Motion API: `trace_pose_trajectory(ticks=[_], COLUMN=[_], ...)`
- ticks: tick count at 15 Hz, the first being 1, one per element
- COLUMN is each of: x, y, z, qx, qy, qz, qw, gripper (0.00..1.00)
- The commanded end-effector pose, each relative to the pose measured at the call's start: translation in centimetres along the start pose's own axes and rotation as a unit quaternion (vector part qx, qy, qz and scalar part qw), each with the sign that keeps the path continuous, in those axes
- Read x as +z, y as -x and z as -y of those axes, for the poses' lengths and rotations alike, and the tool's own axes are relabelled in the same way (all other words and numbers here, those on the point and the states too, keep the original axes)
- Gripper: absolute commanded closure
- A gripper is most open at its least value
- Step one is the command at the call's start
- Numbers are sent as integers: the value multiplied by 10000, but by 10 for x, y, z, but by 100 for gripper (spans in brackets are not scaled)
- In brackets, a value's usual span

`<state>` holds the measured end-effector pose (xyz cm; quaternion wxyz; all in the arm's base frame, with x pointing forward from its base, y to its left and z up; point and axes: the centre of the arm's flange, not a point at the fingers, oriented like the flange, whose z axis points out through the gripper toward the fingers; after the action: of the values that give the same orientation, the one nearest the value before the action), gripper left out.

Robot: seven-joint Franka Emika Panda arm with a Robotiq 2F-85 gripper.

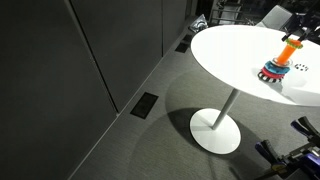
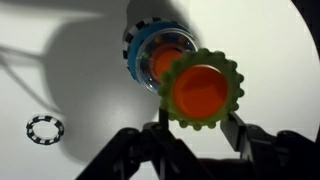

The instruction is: Pick up the green ring from the table and stack it on the rings stacking stand

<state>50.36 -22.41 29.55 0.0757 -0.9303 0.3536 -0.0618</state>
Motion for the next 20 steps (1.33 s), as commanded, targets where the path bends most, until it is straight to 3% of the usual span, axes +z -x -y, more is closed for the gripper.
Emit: trace_pose_trajectory(ticks=[1, 12, 20], x=[-2, -11, -6], y=[-4, -8, -15], z=[12, 29, 31], qx=[135, 580, 790], qy=[190, 752, 876], qz=[34, -117, -23], qw=[9997, 9954, 9930], gripper=[70, 70, 70])
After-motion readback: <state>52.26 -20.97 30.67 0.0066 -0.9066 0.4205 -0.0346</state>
